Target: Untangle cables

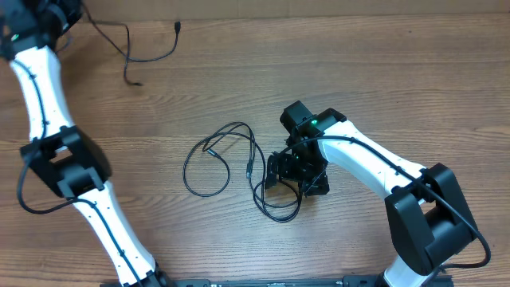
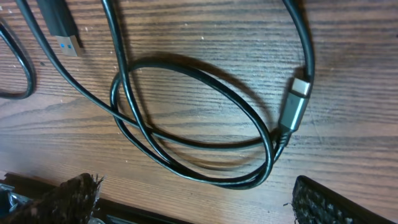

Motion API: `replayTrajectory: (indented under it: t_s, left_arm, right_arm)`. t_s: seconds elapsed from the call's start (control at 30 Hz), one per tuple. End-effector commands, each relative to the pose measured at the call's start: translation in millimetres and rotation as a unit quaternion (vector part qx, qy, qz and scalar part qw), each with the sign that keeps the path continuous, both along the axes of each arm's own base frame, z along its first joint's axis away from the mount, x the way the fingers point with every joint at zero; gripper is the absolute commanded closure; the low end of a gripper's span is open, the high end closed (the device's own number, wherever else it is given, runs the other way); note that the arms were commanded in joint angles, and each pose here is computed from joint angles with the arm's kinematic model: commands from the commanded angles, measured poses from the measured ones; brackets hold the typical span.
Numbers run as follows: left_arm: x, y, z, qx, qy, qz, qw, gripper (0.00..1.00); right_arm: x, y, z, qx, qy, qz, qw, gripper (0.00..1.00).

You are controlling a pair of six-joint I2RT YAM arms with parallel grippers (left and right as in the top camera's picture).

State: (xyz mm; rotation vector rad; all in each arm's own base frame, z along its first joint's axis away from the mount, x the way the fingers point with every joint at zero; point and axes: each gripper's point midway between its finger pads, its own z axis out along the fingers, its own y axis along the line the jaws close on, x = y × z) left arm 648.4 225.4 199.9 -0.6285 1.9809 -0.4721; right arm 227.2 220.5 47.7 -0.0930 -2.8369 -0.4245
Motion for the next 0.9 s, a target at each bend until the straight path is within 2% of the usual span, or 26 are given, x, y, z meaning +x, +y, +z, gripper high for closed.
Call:
replayTrajectory:
  t_s: [0.0, 0.1, 0.17, 0.2, 0.23, 0.27, 0.3, 0.37, 0.43, 0.63, 0.8, 0.87]
  left_arm:
    - [-22.5, 70.0, -38.6, 0.025, 0.037, 0.068, 0.997, 0.75]
    - [-50.6, 116.7, -57.9, 0.016, 0.065, 0.112, 0.992, 0.79]
    - [-72.9, 145.4, -63.0, 0.008, 0.077, 0.138, 0.987, 0.89]
    - [-79.5, 153.5, -63.0, 0.005, 0.080, 0.145, 0.986, 0.90]
    - [-88.2, 163.6, -62.6, 0.000, 0.080, 0.151, 0.985, 0.87]
    - [-95.0, 171.0, -61.9, -0.008, 0.077, 0.151, 0.985, 0.75]
    - [-100.7, 175.4, -61.5, -0.017, 0.074, 0.147, 0.986, 0.56]
    - [-110.7, 180.1, -61.8, -0.038, 0.071, 0.137, 0.987, 0.59]
    - [-119.1, 182.7, -66.0, -0.052, 0.079, 0.137, 0.986, 0.66]
    - [-117.2, 152.3, -82.5, -0.035, 0.122, 0.089, 0.988, 0.64]
    - [-94.2, 86.0, -97.7, 0.033, 0.161, -0.022, 0.986, 0.52]
    - [-87.3, 62.1, -109.5, 0.055, 0.194, -0.033, 0.979, 0.49]
  right_arm:
    - [-0.3, 1.4, 3.8, 0.000, -0.008, -0.002, 1.000, 0.00]
    - [0.8, 2.1, 3.7, -0.002, -0.006, -0.016, 1.000, 0.00]
    - [0.9, 2.1, 3.7, -0.002, -0.006, -0.017, 1.000, 0.00]
    - [0.9, 2.1, 3.7, -0.002, -0.006, -0.017, 1.000, 0.00]
    - [0.9, 2.1, 3.7, -0.002, -0.006, -0.017, 1.000, 0.00]
    - [1.2, 2.2, 3.7, -0.002, -0.007, -0.017, 1.000, 0.00]
    - [1.5, 2.4, 3.7, -0.002, -0.007, -0.017, 1.000, 0.00]
    - [3.1, 3.4, 3.6, 0.000, -0.011, -0.017, 1.000, 0.00]
    - [4.9, 4.7, 3.6, 0.003, -0.014, -0.017, 1.000, 0.00]
    - [5.0, 4.8, 3.6, 0.002, -0.013, -0.022, 1.000, 0.00]
    - [6.1, 5.4, 3.5, 0.004, -0.015, -0.022, 1.000, 0.00]
    - [6.8, 5.8, 3.5, 0.005, -0.017, -0.022, 1.000, 0.00]
